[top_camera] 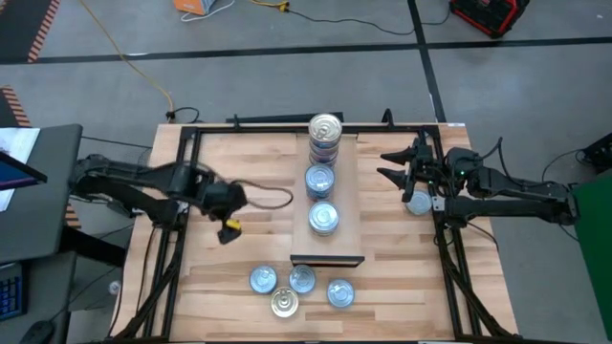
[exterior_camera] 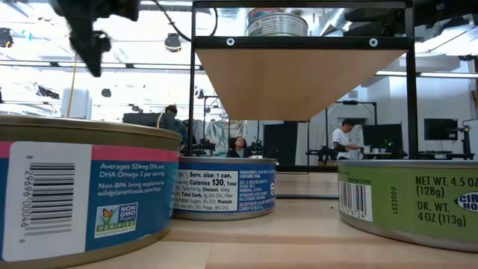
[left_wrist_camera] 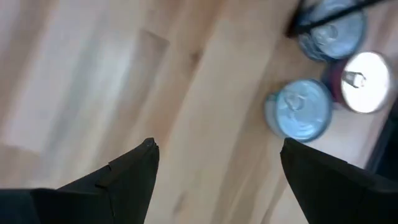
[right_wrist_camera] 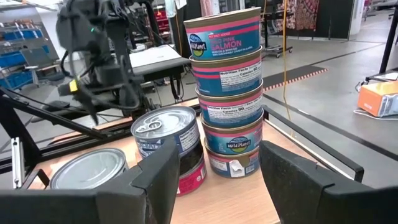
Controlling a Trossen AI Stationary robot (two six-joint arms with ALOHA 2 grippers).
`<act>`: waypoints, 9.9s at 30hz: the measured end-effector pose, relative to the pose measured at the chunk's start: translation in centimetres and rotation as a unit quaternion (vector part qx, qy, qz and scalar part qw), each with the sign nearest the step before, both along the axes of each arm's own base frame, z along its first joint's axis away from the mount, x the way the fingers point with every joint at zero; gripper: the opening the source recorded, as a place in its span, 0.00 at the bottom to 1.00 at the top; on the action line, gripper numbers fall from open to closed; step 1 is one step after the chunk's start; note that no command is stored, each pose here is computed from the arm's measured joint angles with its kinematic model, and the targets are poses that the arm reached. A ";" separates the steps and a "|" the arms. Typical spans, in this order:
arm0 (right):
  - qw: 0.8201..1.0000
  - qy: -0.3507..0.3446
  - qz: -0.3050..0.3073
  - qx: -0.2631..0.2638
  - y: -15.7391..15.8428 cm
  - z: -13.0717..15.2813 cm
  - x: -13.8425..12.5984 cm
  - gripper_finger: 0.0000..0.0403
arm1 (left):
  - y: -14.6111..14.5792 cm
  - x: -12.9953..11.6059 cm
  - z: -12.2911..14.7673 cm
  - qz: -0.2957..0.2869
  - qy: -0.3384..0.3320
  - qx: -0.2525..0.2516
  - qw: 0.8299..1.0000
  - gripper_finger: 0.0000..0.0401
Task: Stack canned seafood by type on shelf
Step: Stack the yellow and blue tuna can on the shelf on top of the blue tuna can
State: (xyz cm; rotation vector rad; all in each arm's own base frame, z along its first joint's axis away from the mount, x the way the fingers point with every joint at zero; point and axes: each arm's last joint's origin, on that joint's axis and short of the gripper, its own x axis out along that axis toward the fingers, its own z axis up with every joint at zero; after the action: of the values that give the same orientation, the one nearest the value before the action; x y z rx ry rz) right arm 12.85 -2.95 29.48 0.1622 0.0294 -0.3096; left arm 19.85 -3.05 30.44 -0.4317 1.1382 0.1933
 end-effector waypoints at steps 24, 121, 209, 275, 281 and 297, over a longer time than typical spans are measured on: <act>1.000 -0.008 0.000 -0.020 -0.6 -0.2 2.8 0.60 | -13.3 0.6 -10.8 -0.102 -0.086 -0.025 0.991 0.80; 1.000 -0.024 0.001 -0.020 -0.6 0.1 2.9 0.60 | -9.8 -1.4 -5.7 0.091 -0.036 -0.058 0.994 0.80; 0.999 -0.035 0.017 -0.022 -0.5 0.3 2.9 0.60 | -5.5 0.5 -13.9 -0.016 0.044 -0.096 0.994 0.00; 0.999 -0.026 0.017 -0.020 -0.5 0.2 2.9 0.60 | -13.3 7.4 -8.7 -0.052 0.192 0.070 0.977 0.34; 0.999 -0.027 0.017 -0.020 -0.5 0.2 2.9 0.60 | -12.3 6.2 -3.3 -0.043 0.162 0.109 0.980 0.34; 1.000 -0.021 0.017 -0.014 -0.5 0.0 2.9 0.60 | -11.7 4.6 5.6 -0.215 -0.065 0.616 0.755 0.37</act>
State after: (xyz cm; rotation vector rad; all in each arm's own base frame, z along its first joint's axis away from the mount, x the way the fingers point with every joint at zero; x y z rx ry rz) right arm 15.78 -3.45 29.51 0.1403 -0.0140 -0.2729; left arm 24.40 -14.71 36.08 0.9859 0.7248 0.4490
